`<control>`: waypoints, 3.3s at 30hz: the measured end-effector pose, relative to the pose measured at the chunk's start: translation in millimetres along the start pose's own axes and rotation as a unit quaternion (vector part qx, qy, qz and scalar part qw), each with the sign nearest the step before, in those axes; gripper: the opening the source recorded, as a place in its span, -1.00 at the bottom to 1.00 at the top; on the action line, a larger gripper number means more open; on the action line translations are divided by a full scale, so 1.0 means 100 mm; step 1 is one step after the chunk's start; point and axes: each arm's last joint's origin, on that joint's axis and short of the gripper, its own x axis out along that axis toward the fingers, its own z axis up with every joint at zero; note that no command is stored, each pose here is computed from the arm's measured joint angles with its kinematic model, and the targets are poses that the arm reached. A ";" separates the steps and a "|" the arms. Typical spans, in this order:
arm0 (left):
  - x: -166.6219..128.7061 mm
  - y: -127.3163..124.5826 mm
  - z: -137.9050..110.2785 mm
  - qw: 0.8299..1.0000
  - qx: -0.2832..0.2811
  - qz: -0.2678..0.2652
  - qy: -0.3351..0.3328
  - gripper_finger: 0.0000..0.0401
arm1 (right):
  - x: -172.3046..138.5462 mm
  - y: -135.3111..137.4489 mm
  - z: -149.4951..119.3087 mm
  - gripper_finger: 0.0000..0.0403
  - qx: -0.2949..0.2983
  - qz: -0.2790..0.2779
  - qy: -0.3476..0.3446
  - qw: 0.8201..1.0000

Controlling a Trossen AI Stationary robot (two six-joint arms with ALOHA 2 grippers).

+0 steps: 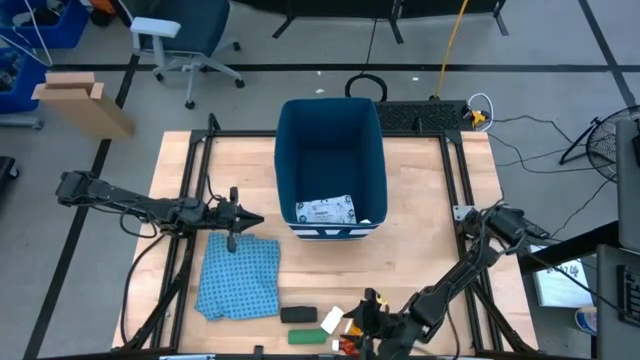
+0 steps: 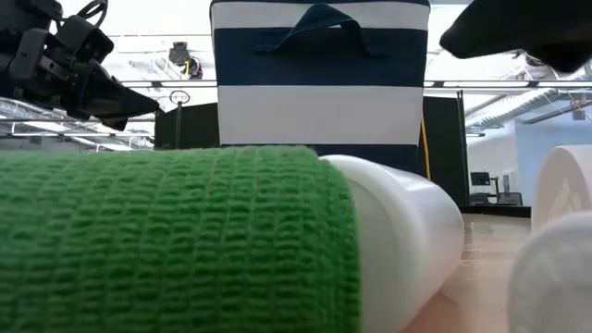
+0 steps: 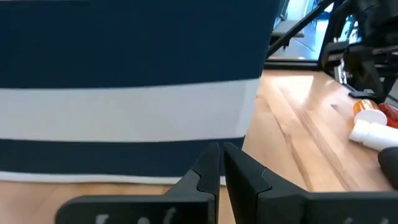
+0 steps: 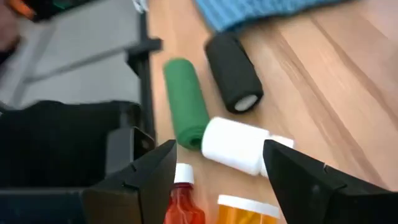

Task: Pick & place medical supplies in basket/bin
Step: Put the orange pill bottle into the blue bin

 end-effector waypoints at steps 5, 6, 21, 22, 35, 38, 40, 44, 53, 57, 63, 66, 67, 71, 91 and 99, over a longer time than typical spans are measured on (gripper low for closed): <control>0.00 0.00 -0.01 1.000 -0.001 0.000 0.004 -0.87 | 0.00 0.15 0.04 0.17 -0.001 -0.067 0.062 0.996; 0.00 0.00 -0.01 1.000 -0.001 0.000 0.005 -0.87 | -0.01 0.19 0.05 0.17 0.005 -0.072 0.066 0.995; 0.00 0.00 -0.01 1.000 0.006 0.000 0.003 -0.87 | 0.02 0.21 -0.17 0.17 0.051 -0.112 0.120 0.985; 0.00 0.00 -0.01 1.000 0.006 0.000 0.003 -0.87 | 0.06 0.19 -0.18 0.17 0.050 -0.114 0.128 0.984; 0.00 0.00 -0.01 1.000 0.012 0.000 0.003 -0.87 | 0.24 0.09 -0.25 0.07 0.013 -0.122 0.179 0.976; 0.00 0.00 -0.01 1.000 0.012 0.000 0.003 -0.87 | 0.24 0.06 -0.25 -0.08 0.012 -0.125 0.190 0.974; 0.00 0.00 -0.01 1.000 0.013 0.000 0.003 -0.87 | 0.25 0.04 -0.26 -0.20 0.013 -0.130 0.189 0.973; 0.00 0.00 -0.01 1.000 0.013 0.000 0.003 -0.87 | 0.26 0.00 -0.27 -0.34 0.000 -0.132 0.190 0.973; 0.00 0.00 -0.01 1.000 0.014 0.000 0.003 -0.87 | -0.06 -0.01 0.09 -0.29 -0.103 -0.120 0.137 0.978; 0.00 0.00 0.01 1.000 0.024 0.000 -0.006 -0.87 | -0.37 -0.10 0.30 -0.30 -0.174 -0.100 0.084 0.976; 0.00 0.00 0.02 0.999 0.030 0.000 -0.011 -0.87 | -0.85 -0.41 0.46 -0.30 -0.242 0.046 -0.046 0.968; 0.00 0.00 0.02 0.999 0.036 0.000 -0.012 -0.87 | -1.04 -0.74 0.40 -0.32 -0.246 0.130 -0.119 0.953; 0.00 0.00 0.02 0.999 0.037 0.000 -0.012 -0.87 | -1.10 -0.87 0.38 -0.33 -0.236 0.157 -0.150 0.947; 0.00 0.00 0.02 0.999 0.037 0.000 -0.012 -0.87 | -1.24 -1.34 0.21 -0.34 -0.215 0.205 -0.220 0.929; -0.01 0.00 0.11 0.982 0.178 0.012 -0.057 -0.87 | -1.66 -1.76 0.56 -0.35 -0.248 0.131 -0.383 0.880; -0.02 0.00 0.17 0.975 0.205 0.020 -0.086 -0.87 | -2.07 -1.83 1.81 -0.36 -0.247 -0.033 -0.341 0.907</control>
